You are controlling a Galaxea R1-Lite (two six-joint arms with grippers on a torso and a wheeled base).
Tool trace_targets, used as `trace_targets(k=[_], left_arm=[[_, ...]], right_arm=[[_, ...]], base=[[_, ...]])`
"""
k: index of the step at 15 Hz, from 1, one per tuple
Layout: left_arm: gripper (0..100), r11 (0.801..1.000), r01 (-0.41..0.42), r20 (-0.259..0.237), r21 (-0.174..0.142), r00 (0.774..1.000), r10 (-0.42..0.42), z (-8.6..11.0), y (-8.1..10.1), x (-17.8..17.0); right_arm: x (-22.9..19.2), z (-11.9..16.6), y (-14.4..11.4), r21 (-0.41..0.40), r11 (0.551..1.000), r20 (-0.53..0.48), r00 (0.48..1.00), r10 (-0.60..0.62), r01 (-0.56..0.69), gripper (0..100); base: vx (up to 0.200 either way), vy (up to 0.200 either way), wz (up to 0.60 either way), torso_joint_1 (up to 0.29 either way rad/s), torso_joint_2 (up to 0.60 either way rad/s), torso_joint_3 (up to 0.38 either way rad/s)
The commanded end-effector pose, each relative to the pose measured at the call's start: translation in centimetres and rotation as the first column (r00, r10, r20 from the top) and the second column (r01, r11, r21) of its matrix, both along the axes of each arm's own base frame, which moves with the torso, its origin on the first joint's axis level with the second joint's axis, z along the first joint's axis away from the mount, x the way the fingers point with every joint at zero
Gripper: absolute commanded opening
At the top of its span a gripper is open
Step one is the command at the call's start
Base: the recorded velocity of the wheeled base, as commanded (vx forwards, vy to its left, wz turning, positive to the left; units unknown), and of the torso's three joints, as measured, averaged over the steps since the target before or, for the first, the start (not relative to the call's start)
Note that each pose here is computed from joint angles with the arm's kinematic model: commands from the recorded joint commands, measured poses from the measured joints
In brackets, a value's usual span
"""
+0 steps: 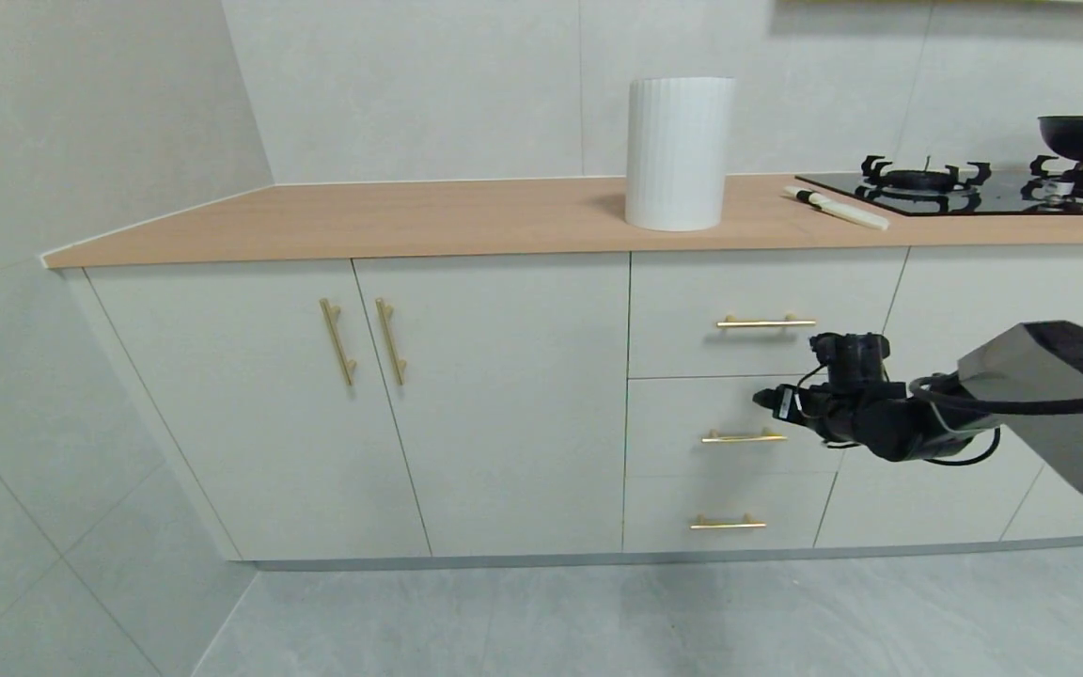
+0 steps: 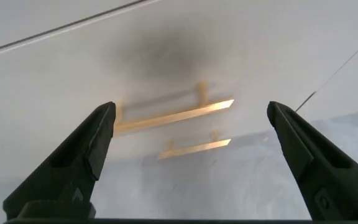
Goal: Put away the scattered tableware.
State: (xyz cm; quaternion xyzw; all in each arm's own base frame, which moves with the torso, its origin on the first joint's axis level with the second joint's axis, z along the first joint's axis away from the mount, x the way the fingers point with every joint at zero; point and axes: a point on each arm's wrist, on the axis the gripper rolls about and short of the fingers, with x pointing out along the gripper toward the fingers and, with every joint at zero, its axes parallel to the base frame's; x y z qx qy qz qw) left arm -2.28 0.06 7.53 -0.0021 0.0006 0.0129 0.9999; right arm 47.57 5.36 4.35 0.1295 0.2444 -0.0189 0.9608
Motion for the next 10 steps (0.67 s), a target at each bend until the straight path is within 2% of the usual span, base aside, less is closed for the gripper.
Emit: trace_targets(k=[1,2,5,7,10], left_arm=[[100,1.0,0.0,0.0,0.0,1.0,0.0,0.0,0.0,0.0],[100,1.0,0.0,0.0,0.0,1.0,0.0,0.0,0.0,0.0],[100,1.0,-0.002,0.0,0.0,1.0,0.002,0.0,0.0,0.0],[100,1.0,0.0,0.0,0.0,1.0,0.0,0.0,0.0,0.0],[100,1.0,-0.002,0.0,0.0,1.0,0.002,0.0,0.0,0.0]], right_arm=[[-3.9,6.6,-0.1,0.014,1.0,0.068,0.997,0.027,-0.028,100],[-7.4,9.6,0.1,0.022,0.998,0.086,0.995,0.057,-0.059,100],[-15.3,14.7,-0.5,0.011,0.996,0.115,0.99,0.083,-0.085,100],[-20.8,17.4,-1.3,-0.006,0.996,0.164,0.982,0.089,-0.089,100],[-30.0,19.6,-2.9,-0.053,0.995,0.317,0.944,0.094,-0.081,100]], base=[[0.0,0.0,0.0,0.0,0.0,0.0],[0.0,0.0,0.0,0.0,0.0,0.0],[0.0,0.0,0.0,0.0,0.0,0.0],[0.0,0.0,0.0,0.0,0.0,0.0],[0.0,0.0,0.0,0.0,0.0,0.0]])
